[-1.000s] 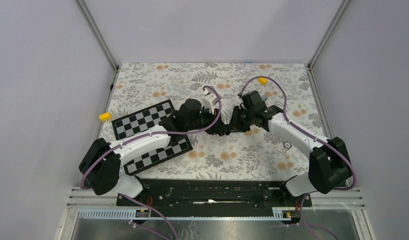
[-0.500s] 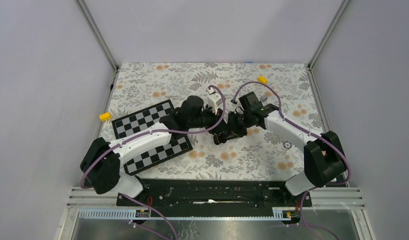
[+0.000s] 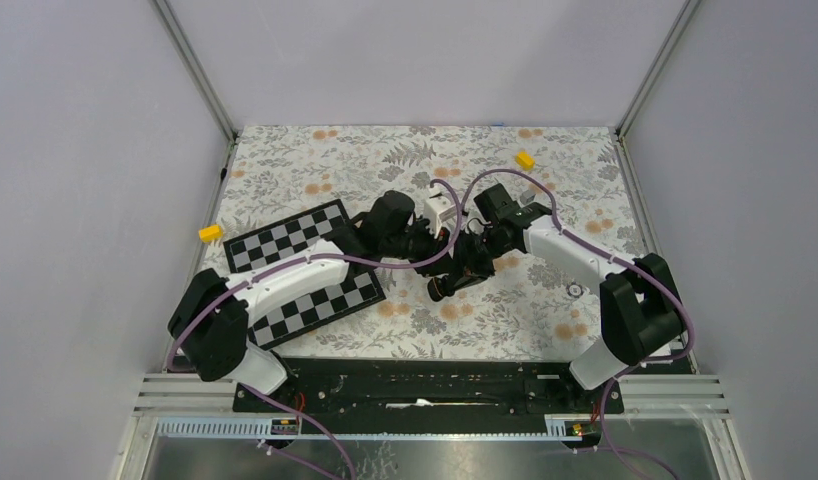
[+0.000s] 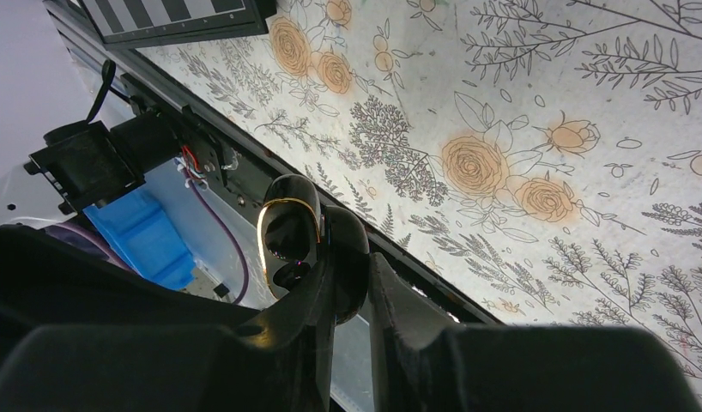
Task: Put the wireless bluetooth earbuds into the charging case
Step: Insert the right earbud into the right side groove of the charging case.
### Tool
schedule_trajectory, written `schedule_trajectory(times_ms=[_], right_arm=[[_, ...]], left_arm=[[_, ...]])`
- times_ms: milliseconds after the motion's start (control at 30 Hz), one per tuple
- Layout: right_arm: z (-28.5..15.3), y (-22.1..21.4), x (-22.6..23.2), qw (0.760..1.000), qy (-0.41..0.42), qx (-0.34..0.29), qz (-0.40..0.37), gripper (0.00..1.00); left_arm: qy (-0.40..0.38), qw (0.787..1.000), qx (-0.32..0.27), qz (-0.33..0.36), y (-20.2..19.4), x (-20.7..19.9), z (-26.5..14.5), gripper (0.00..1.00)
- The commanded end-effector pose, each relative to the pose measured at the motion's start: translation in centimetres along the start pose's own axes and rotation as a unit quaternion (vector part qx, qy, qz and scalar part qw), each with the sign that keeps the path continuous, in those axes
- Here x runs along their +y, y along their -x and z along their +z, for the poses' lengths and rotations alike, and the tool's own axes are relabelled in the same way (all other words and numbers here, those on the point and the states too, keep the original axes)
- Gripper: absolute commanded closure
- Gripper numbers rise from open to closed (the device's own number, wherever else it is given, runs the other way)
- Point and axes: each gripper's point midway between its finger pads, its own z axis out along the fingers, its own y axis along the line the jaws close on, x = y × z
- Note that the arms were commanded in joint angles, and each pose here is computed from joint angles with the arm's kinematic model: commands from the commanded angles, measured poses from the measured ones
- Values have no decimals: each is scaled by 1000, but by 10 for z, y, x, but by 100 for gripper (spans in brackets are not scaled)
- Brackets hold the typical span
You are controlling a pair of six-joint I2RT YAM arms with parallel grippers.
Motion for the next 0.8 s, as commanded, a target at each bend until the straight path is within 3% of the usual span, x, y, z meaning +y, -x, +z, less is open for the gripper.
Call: schedule_trajectory(times_ms=[0, 767], right_arm=[[-6, 6, 20, 999, 31, 2, -20, 99], [-5, 11, 15, 1000, 28, 0, -11, 100]], left_arm=[[-30, 999, -5, 29, 13, -11, 1, 82], [-37, 999, 25, 13, -6, -13, -2, 82]])
